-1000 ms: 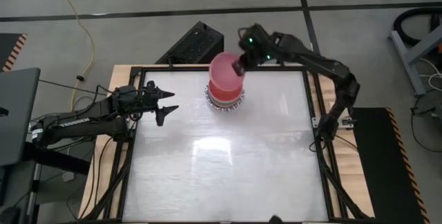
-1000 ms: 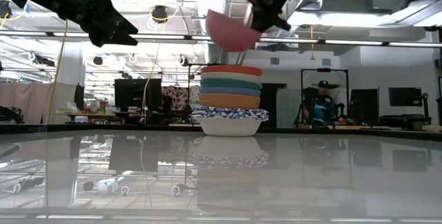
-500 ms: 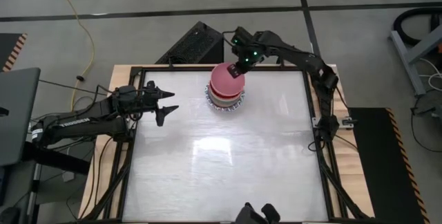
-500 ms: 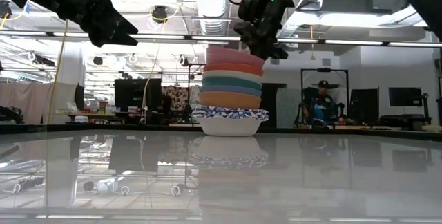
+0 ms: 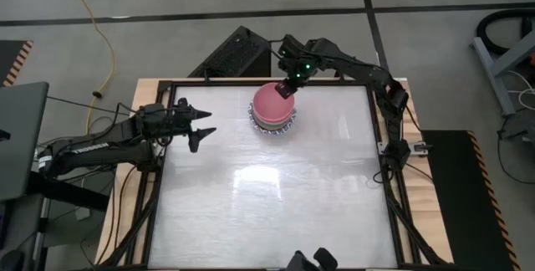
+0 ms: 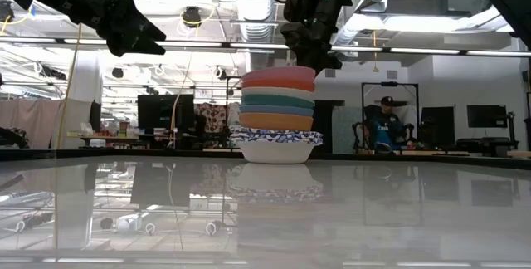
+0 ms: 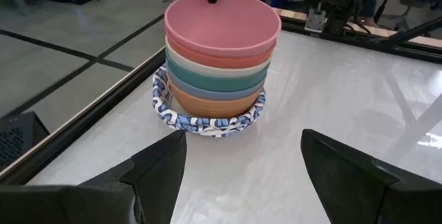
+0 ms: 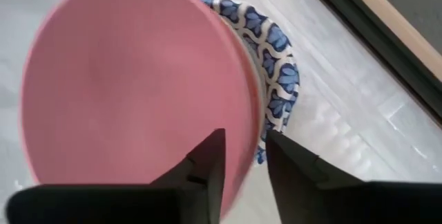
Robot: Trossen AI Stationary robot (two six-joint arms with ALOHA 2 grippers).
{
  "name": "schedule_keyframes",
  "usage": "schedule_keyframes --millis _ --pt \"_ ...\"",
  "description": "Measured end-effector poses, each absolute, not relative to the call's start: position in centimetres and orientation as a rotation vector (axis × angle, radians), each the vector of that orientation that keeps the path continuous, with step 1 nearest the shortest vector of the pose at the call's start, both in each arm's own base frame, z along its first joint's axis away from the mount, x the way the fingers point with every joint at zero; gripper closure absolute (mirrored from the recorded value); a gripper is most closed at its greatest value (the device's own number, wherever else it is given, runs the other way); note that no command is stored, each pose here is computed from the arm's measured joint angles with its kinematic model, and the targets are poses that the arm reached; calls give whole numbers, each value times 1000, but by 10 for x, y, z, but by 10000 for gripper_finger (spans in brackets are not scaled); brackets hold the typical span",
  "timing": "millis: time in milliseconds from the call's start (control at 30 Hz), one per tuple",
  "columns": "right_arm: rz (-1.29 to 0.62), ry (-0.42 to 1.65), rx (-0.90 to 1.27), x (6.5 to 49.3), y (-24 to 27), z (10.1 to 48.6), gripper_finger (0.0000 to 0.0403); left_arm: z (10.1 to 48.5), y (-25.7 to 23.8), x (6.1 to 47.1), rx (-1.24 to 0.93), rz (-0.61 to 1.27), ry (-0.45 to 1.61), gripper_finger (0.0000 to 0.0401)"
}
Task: Nest bowls inside each other
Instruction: Stack the pink bowl on top of the orange bowl, then return to Home Position
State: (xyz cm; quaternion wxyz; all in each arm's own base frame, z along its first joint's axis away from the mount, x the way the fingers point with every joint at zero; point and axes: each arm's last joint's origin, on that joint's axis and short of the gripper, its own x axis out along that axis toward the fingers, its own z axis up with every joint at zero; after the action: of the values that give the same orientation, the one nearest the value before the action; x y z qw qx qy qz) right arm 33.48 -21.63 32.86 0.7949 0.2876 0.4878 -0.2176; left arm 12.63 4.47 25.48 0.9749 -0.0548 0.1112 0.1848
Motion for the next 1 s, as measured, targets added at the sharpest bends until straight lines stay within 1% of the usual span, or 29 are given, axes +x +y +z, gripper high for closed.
schedule_keyframes --millis 133,267,367,500,633,733,833,933,1000 --pt "-474 1006 609 327 -216 344 255 255 45 126 -122 378 215 127" --pt "-458 905 538 313 -207 379 247 259 45 127 -148 368 171 127" --pt "-420 804 437 300 -192 410 247 264 45 128 -187 355 111 127" --pt "-305 707 219 273 -150 453 250 267 46 128 -176 397 78 127" --pt "-137 644 -22 231 -92 489 250 269 50 126 -139 545 57 127" --pt "-35 643 -90 192 -56 499 250 276 51 124 -122 593 -12 127" --pt "7 544 -86 165 -33 500 251 284 48 122 -86 506 -85 127" --pt "64 404 -116 153 -18 483 251 290 45 123 -81 392 -137 127" --pt "98 309 -133 153 -12 458 251 291 43 124 -84 309 -147 127"
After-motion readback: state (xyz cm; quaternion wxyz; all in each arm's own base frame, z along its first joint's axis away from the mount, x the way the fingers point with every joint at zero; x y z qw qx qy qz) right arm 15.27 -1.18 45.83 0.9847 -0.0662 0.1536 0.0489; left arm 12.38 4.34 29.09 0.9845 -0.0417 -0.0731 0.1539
